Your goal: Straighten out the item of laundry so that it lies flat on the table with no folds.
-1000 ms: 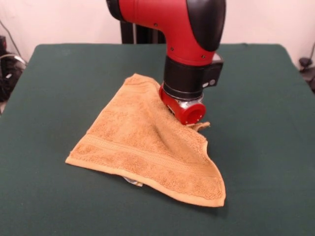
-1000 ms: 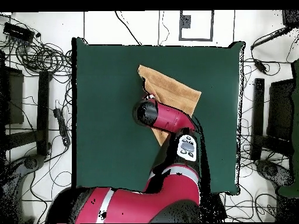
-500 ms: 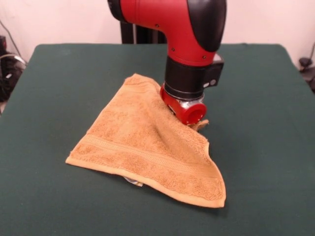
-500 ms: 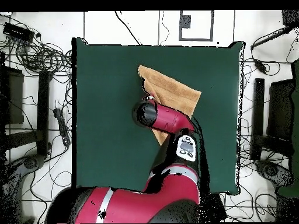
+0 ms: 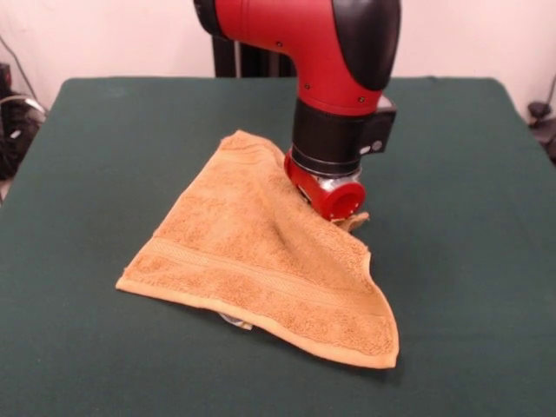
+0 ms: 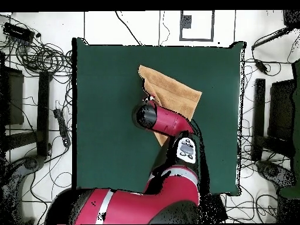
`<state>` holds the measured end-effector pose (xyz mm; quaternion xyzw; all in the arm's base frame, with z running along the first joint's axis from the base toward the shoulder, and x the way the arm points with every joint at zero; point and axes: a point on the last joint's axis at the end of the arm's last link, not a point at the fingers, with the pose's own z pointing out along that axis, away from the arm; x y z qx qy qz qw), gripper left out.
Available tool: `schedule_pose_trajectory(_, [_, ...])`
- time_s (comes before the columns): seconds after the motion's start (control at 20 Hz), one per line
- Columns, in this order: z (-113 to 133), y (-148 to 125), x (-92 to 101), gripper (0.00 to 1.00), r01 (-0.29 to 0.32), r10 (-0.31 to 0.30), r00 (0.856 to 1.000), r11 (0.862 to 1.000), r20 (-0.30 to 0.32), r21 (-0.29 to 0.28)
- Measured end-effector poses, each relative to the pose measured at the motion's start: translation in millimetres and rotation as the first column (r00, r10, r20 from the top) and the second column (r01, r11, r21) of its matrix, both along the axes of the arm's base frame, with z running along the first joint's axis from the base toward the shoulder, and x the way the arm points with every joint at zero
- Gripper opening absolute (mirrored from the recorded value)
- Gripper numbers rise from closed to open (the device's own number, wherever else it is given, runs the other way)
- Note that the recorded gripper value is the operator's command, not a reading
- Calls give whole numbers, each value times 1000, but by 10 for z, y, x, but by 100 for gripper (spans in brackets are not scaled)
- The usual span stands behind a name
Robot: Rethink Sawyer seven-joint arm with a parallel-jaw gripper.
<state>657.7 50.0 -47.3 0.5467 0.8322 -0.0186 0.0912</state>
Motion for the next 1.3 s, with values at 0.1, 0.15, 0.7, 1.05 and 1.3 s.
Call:
schedule_pose_trajectory(0.1, [0,-3,-6,0,36,-36,999,999,13,13])
schedule_pose_trajectory(0.15, [1,-2,-9,0,47,-47,999,999,15,17])
schedule_pose_trajectory(0.7, [6,196,-4,0,215,-219,975,973,40,83])
schedule_pose_trajectory(1.05, [2,435,6,0,281,-287,958,950,26,134])
schedule_pose_trajectory(1.3, [7,457,2,0,304,-310,950,941,20,147])
